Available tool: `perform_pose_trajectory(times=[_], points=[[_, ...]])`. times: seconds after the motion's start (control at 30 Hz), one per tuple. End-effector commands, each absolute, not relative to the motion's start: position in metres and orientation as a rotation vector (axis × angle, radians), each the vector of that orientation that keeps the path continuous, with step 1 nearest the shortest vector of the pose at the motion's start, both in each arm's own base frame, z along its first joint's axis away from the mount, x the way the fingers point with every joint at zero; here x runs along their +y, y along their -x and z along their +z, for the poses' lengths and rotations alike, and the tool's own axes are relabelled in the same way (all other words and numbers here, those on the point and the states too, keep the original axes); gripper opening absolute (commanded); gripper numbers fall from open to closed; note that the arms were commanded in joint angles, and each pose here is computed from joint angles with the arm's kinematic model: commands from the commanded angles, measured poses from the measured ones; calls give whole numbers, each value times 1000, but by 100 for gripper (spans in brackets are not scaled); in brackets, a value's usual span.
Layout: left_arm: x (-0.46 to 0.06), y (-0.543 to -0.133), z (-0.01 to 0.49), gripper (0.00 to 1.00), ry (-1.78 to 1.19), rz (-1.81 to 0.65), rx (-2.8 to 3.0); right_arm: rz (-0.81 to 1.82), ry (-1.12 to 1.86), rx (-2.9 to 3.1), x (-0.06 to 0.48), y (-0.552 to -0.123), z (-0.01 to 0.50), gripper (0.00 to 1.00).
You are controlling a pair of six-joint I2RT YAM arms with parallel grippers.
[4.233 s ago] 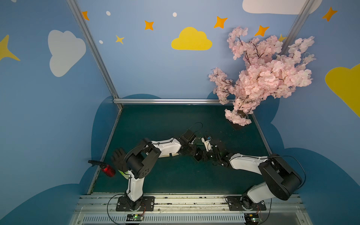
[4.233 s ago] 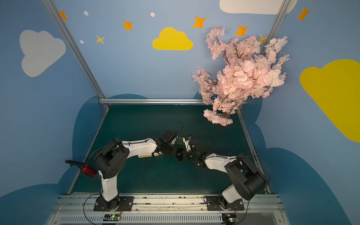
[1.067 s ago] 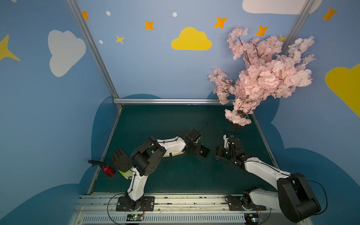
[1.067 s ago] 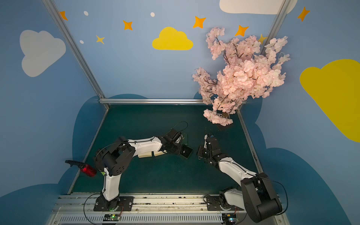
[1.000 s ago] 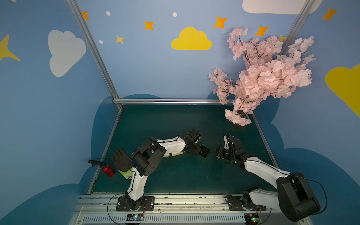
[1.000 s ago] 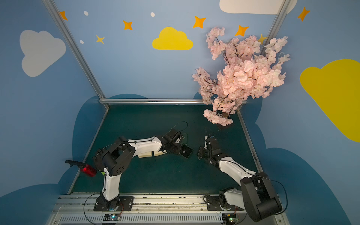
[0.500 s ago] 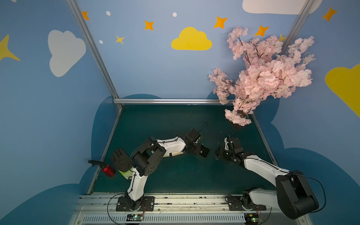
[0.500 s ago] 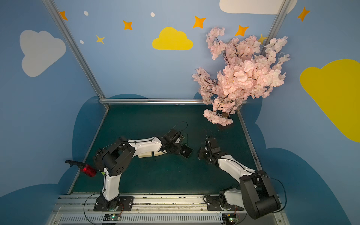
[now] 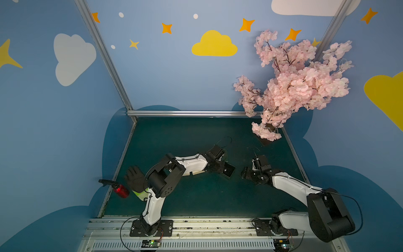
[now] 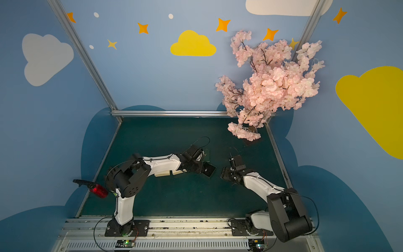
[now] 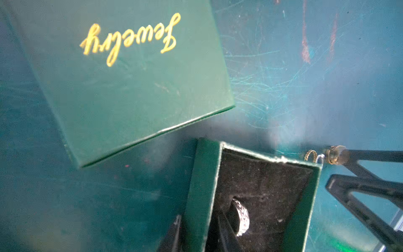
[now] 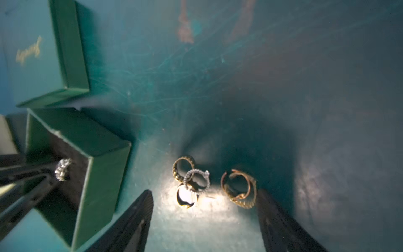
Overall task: Take the rings out of the lift-off lid box
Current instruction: Place the ring at the center of the board, then take out the ring from the jewelry box.
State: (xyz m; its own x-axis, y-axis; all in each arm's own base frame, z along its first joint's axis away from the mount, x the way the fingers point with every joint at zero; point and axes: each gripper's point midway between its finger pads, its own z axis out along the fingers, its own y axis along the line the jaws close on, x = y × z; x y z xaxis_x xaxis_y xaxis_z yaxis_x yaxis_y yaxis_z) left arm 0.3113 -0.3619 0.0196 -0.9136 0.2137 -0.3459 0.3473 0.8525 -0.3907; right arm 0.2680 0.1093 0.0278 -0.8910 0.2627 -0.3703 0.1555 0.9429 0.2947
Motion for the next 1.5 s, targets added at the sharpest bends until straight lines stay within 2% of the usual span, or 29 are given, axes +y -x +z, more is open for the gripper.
perform_pose_trajectory(times=[0.0, 0.2, 0.33, 0.5, 0.7, 0.8, 0.87, 0.93, 1.07, 1.17, 1.33, 1.47], points=[[-308, -251, -56, 28, -428, -383, 3060, 231, -342, 2763, 94, -257, 15, 82], [-307, -250, -48, 28, -422, -399, 3044, 260, -331, 2713, 96, -263, 33, 91], [-301, -257, -32, 28, -411, -356, 2991, 282, -320, 2689, 97, -261, 48, 91], [-307, -257, -9, 28, -366, -451, 2949, 367, -298, 2724, 109, -257, 59, 87], [-311, -261, 4, 30, -306, -485, 2938, 560, -251, 2738, 151, -252, 79, 68], [-310, -261, 7, 38, -285, -491, 2932, 605, -223, 2745, 170, -247, 87, 55], [-310, -262, 11, 48, -267, -505, 2922, 644, -204, 2749, 182, -244, 91, 55], [-309, -263, 14, 53, -250, -508, 2918, 663, -201, 2756, 190, -242, 93, 54], [-307, -267, 21, 53, -212, -527, 2904, 680, -178, 2785, 209, -238, 87, 46], [-305, -269, 25, 49, -182, -545, 2889, 670, -164, 2818, 218, -237, 81, 45], [-299, -272, 34, 48, -138, -595, 2838, 658, -147, 2833, 232, -238, 77, 44], [-296, -275, 38, 48, -125, -623, 2816, 669, -127, 2846, 242, -239, 76, 39]])
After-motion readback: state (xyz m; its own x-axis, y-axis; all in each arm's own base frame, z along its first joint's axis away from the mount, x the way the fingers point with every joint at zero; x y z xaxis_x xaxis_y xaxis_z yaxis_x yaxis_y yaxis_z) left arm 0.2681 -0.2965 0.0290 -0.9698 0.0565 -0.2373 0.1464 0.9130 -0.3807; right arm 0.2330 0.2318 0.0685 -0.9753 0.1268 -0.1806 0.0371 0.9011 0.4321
